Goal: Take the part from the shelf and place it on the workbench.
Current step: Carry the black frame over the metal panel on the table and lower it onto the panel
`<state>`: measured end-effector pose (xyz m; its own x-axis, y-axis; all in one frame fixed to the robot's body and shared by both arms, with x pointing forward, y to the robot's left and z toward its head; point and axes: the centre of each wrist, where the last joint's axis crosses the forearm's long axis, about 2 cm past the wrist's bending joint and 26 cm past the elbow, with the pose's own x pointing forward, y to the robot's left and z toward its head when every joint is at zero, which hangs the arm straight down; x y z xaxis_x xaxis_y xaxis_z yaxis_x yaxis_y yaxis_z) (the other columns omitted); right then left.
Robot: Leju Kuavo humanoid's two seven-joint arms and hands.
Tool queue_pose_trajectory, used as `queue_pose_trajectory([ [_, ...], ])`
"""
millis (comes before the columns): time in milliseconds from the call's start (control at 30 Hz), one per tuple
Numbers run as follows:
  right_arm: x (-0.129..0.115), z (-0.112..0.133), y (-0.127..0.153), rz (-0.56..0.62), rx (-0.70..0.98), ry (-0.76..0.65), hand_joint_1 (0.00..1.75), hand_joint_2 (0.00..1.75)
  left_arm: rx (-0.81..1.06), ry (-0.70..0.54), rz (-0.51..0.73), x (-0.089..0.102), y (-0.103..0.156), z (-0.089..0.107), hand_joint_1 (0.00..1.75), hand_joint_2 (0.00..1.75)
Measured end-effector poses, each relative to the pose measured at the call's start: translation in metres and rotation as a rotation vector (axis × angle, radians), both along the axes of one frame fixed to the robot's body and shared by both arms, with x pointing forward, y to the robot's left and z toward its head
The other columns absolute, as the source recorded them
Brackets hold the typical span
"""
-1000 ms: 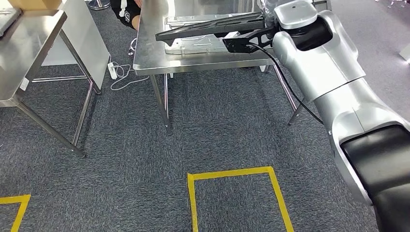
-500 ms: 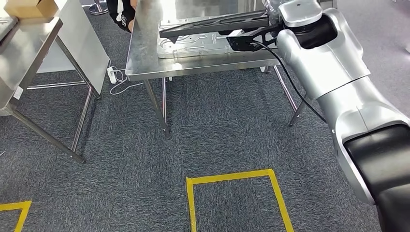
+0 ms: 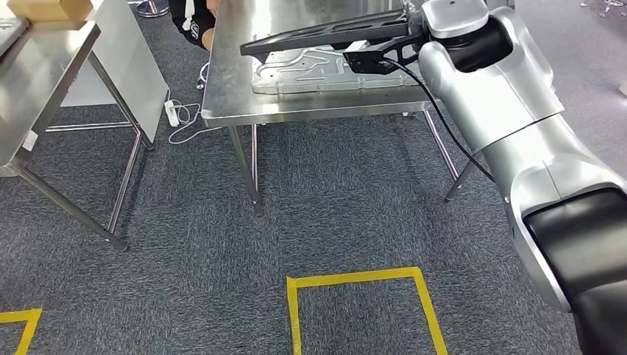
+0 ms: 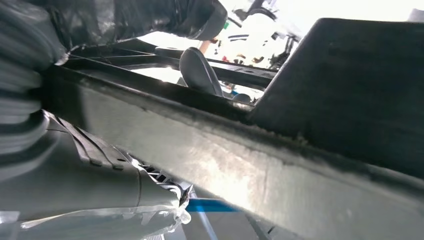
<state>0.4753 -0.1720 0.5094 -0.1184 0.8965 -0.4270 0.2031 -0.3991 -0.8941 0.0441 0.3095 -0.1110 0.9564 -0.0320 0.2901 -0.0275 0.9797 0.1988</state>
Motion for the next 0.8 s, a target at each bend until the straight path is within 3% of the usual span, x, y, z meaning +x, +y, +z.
queue_pose_trajectory([
  [333,-0.015,0.021,-0.001,-0.016,0.027,-0.129,1.75,1.75,0.003,-0.005,-0.022,-0.001,-0.001,0.0,0.0,0.0],
  [800,-0.015,0.019,-0.007,-0.02,0.037,-0.12,1.75,1.75,0.003,-0.002,-0.024,0.0,0.0,0.0,0.0,0.0],
])
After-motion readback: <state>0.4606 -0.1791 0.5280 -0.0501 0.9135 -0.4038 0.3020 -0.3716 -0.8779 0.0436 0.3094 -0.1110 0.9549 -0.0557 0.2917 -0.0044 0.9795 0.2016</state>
